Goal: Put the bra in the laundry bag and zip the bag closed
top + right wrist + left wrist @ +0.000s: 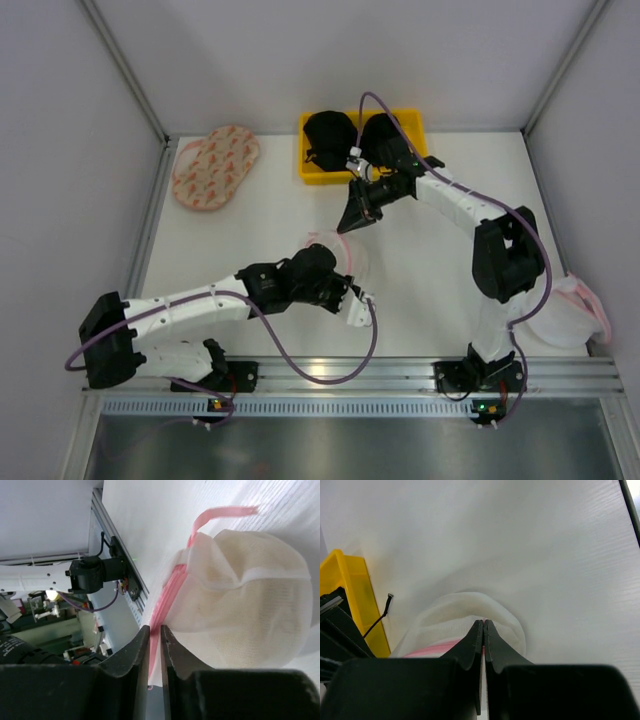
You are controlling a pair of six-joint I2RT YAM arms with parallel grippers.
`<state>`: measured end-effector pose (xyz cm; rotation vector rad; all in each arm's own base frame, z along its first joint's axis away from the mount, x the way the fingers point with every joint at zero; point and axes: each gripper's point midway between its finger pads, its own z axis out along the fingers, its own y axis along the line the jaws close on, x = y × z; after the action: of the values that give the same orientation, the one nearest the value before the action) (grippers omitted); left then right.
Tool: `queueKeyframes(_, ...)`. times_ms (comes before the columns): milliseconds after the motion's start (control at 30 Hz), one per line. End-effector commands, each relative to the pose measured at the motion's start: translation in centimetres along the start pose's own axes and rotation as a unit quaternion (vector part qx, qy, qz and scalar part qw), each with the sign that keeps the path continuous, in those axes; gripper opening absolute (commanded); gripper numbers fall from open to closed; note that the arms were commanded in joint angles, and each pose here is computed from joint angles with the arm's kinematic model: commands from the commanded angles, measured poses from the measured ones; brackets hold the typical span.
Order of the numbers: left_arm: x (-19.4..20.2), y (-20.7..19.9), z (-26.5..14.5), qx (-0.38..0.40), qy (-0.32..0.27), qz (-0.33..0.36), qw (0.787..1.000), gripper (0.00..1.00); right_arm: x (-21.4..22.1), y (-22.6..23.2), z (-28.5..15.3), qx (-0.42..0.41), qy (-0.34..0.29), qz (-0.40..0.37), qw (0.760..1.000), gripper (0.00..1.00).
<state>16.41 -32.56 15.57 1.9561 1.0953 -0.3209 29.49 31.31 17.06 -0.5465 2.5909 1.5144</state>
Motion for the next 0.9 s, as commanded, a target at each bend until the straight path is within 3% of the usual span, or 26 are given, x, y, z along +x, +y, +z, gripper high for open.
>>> queueKeyframes(0,-1.8,0.1,-0.5,0.001,-0.021,-0.025,0.999,0.0,-2.5,1.5,-1.4,-0.004,-0.035,-0.044,0.998,0.17)
queueKeyframes(33,-1.7,0.6,-0.5,-0.008,-0.012,-0.031,0.999,0.0,-1.9,1.6,-1.8,0.005,-0.027,-0.037,0.999,0.45)
queueKeyframes(133,-1.5,1.2,-0.4,-0.016,-0.005,-0.041,0.999,0.0,-0.8,1.2,-2.8,0.031,-0.019,-0.037,0.999,0.74)
queueKeyframes(233,-1.7,1.3,-0.3,-0.017,-0.007,-0.038,0.999,0.0,0.5,1.4,-4.3,0.056,-0.012,-0.046,0.997,0.8)
queueKeyframes(433,-1.5,1.9,-0.4,-0.025,0.002,-0.029,0.999,0.0,5.3,1.3,-4.1,0.037,0.035,-0.026,0.998,0.69)
queueKeyframes(600,-1.6,2.4,0.1,-0.027,0.006,-0.033,0.999,0.0,7.7,1.9,-2.1,0.001,0.07,-0.004,0.998,0.66)
queueKeyframes(733,-1.8,2.5,0.3,-0.027,0.004,-0.044,0.999,0.0,8.1,2.2,-1.2,-0.016,0.087,0.006,0.996,0.51)
queueKeyframes(833,-1.5,2.3,0.4,-0.024,0.008,-0.043,0.999,0.0,7.3,2.6,-1.0,-0.026,0.087,0.006,0.996,0.27)
queueKeyframes(867,-1.4,2.2,0.4,-0.024,0.008,-0.042,0.999,0.0,7.1,2.7,-1.1,-0.03,0.086,0.006,0.996,0.24)
